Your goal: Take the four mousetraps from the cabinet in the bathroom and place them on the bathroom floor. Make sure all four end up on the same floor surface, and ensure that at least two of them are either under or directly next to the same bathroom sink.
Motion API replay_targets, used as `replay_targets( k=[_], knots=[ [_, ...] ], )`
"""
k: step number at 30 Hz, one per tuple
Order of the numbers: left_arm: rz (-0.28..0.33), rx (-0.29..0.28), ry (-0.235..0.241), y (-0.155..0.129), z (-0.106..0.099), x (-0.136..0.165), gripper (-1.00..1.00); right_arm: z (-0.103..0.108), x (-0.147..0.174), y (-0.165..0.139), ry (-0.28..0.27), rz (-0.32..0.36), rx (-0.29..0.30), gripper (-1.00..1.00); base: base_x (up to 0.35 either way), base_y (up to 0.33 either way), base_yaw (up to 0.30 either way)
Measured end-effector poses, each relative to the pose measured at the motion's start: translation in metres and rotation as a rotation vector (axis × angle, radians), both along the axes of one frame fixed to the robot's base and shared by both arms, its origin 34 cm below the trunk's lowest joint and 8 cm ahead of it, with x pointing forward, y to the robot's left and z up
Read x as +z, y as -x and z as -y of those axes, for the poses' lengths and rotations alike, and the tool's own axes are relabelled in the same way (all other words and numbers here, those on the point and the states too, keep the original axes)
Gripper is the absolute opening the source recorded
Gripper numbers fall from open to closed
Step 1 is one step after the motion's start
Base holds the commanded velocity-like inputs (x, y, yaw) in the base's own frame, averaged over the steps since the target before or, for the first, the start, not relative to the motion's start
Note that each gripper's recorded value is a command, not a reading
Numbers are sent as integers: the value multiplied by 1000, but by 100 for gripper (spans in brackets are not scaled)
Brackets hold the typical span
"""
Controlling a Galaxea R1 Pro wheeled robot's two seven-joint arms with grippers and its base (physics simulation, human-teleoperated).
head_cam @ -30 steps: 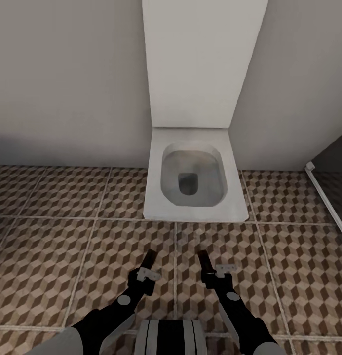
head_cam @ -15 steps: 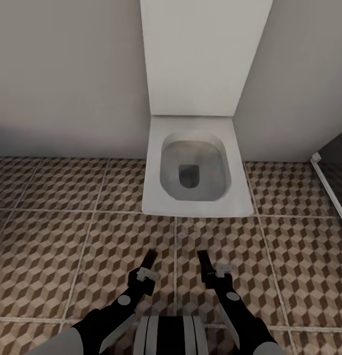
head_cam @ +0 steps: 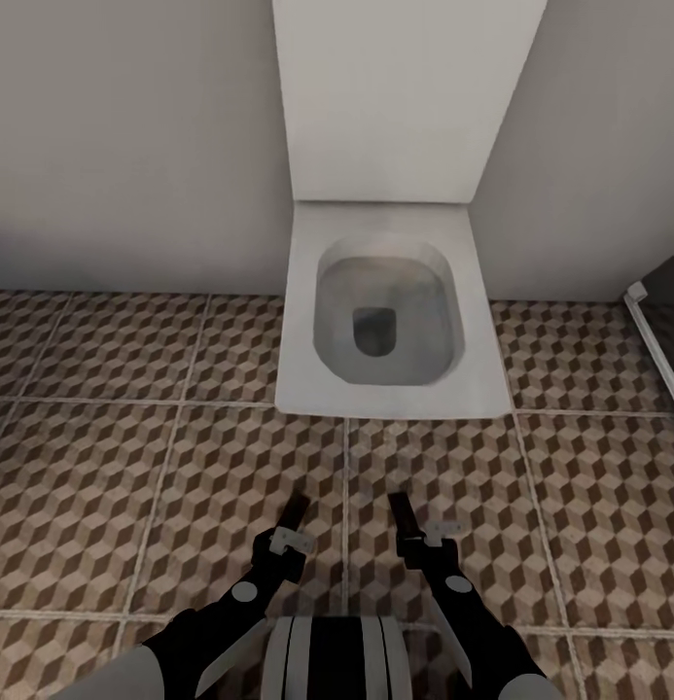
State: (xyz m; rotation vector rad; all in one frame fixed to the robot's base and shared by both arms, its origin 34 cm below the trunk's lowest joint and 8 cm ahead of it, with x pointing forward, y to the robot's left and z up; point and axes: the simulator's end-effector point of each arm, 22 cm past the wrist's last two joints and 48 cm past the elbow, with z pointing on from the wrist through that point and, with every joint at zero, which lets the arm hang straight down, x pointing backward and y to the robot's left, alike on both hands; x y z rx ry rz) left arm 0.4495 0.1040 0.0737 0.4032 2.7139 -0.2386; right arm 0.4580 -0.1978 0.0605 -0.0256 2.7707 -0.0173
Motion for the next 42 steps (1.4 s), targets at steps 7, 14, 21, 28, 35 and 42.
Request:
replay_targets(
  k=[7, 14, 21, 28, 35, 42],
  knots=[
    [-16, -1, 0, 7, 0, -6, -100, 0, -5, 3, 2, -6, 4, -100, 0, 0, 0],
    [-20, -32, 4, 14, 7, -6, -100, 0, -5, 3, 2, -6, 3, -100, 0, 0, 0],
    [-21, -37, 4, 16, 8, -6, -100, -1, -6, 7, -3, -16, 2, -100, 100, 0, 0],
    [-22, -38, 3, 16, 7, -6, -100, -2, -6, 7, -4, -16, 2, -100, 237, 0, 0],
    [-22, -39, 4, 16, 8, -6, -100, -2, -6, 7, -5, -15, 3, -100, 169, 0, 0],
    [-21, -39, 3, 16, 8, -6, -100, -2, -5, 4, -6, -1, 3, -100, 18, 0, 0]
  ],
)
